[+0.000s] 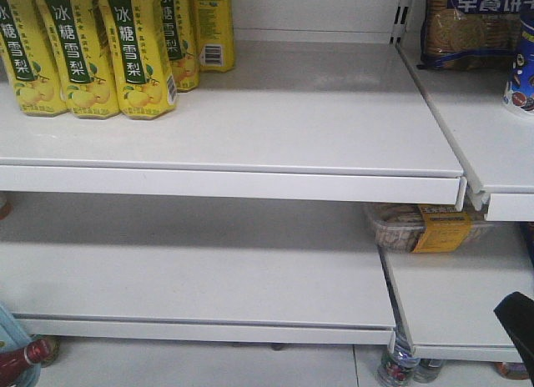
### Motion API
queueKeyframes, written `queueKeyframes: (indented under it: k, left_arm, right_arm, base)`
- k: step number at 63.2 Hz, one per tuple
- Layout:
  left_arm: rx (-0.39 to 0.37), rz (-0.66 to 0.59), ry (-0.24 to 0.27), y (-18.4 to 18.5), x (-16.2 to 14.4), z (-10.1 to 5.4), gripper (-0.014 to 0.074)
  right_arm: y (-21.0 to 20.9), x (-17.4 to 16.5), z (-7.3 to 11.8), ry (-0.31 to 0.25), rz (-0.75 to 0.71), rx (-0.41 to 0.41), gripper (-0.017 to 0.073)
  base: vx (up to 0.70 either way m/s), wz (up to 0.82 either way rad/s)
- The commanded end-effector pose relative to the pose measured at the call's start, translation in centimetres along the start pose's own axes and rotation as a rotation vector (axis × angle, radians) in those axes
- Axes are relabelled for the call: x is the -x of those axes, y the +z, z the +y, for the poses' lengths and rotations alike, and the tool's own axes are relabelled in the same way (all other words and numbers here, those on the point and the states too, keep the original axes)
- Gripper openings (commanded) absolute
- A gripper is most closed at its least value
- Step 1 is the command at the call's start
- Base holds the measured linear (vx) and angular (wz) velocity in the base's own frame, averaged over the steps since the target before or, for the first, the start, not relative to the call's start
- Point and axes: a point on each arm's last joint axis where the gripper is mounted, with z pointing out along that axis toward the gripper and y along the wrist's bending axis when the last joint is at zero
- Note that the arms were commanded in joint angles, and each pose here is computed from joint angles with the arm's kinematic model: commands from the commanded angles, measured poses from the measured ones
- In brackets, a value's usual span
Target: Place coke in basket with both arms
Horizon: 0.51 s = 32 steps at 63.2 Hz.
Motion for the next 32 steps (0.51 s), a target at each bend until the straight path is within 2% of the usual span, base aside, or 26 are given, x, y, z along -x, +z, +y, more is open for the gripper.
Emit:
queueKeyframes:
  k: [1,32]
  left_arm:
    - [-0.041,-0.169,0.065,-0.27,1.32,-0.35,-0.0005]
    - [-0.04,-0.17,0.071,-0.27,1.33,-0.35,-0.0005]
  right_arm:
    - [0.0,0.88,-0.01,-0.026,-0.022,-0.018,-0.0005]
    - [0.0,0.88,-0.01,-0.025,-0.022,-0.018,-0.0005]
  base:
    - [0.0,0.0]
    - [0.0,0.0]
